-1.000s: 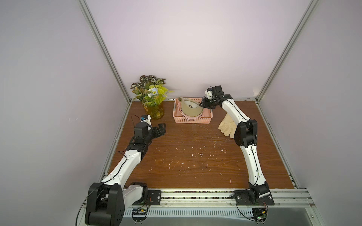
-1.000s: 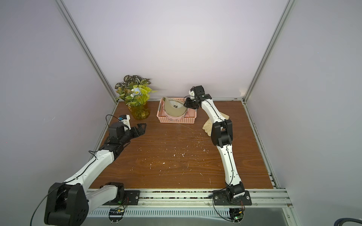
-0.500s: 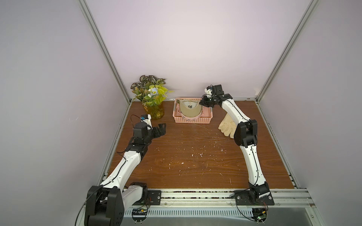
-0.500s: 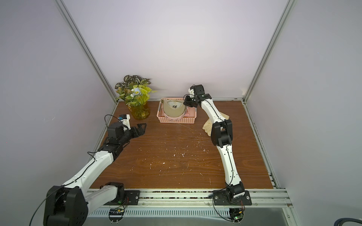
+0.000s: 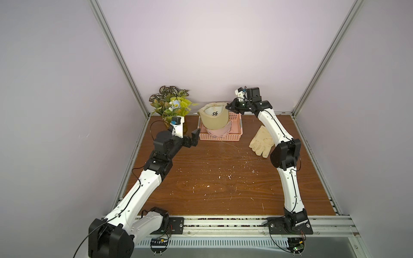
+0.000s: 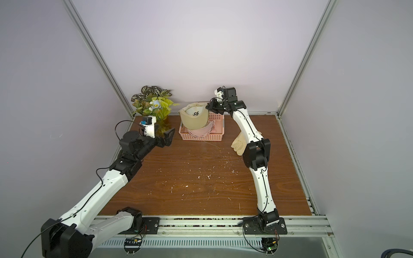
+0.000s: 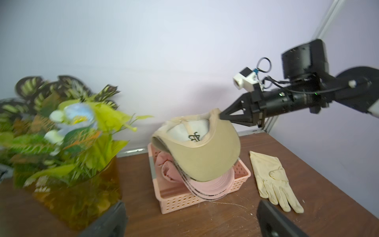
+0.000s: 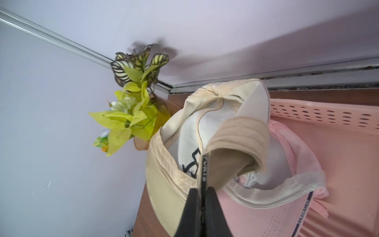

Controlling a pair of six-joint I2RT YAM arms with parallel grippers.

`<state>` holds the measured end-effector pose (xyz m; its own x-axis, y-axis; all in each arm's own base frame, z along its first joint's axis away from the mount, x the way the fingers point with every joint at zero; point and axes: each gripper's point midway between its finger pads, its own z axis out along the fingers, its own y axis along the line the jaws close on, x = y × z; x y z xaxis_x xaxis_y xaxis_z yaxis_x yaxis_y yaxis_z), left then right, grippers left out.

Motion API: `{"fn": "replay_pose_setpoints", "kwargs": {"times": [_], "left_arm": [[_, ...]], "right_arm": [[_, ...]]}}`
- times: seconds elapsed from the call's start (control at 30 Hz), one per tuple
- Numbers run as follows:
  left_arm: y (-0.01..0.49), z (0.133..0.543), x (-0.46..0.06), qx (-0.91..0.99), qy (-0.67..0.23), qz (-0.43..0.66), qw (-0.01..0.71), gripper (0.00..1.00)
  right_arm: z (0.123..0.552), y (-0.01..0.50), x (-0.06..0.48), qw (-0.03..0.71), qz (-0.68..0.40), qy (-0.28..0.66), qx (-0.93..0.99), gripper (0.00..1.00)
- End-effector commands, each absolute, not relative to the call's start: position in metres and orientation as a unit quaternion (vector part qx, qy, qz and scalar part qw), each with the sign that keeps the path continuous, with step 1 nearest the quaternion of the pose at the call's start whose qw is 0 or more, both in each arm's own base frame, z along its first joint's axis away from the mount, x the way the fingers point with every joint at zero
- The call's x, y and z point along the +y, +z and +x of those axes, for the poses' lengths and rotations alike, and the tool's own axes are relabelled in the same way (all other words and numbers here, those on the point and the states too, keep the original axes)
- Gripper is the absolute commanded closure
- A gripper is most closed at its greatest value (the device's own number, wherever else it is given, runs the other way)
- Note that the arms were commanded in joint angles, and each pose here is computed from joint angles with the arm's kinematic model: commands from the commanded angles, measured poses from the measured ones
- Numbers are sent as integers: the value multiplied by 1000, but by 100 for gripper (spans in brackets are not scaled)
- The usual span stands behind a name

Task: Turn the baseball cap inside out
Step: Pick up the baseball cap from the basket.

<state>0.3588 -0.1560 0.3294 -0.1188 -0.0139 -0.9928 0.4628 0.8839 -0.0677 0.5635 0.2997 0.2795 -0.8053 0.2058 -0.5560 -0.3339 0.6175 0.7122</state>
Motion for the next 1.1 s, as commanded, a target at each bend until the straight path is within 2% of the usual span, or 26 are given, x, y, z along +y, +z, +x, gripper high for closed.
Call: {"fn": "replay_pose_setpoints", "kwargs": {"times": [0.0,0.1,0.33,0.63,0.8,0.93,0.97,1.0,1.03,1.07], "left_arm": [[340,357,-195,693,-129,256,661,0],[337,358,-229,679,-83,319,656,0],[322,376,-269,658,24,380,649,0],[316,408,-280,643,100,356,671,0],[320,425,-279,634,133,326,689,6],[318,435,-280,625,153,310,699,16],[315,437,-283,626,152,317,697,23],[313,438,-285,628,150,321,693,35],[312,439,-286,631,147,320,692,52],[314,438,-285,632,141,312,695,62]], "right_arm": [[537,365,301,352,-60,479,802,100],[532,369,293,340,-20,470,814,100],[513,371,278,331,-5,437,836,100],[485,373,285,314,-24,425,849,100],[472,369,291,305,-35,422,853,100],[462,362,294,293,-42,423,856,100],[459,361,293,293,-43,423,856,100],[458,361,292,294,-43,422,857,100],[456,360,291,296,-43,421,856,100],[455,360,289,300,-43,417,857,100]]}}
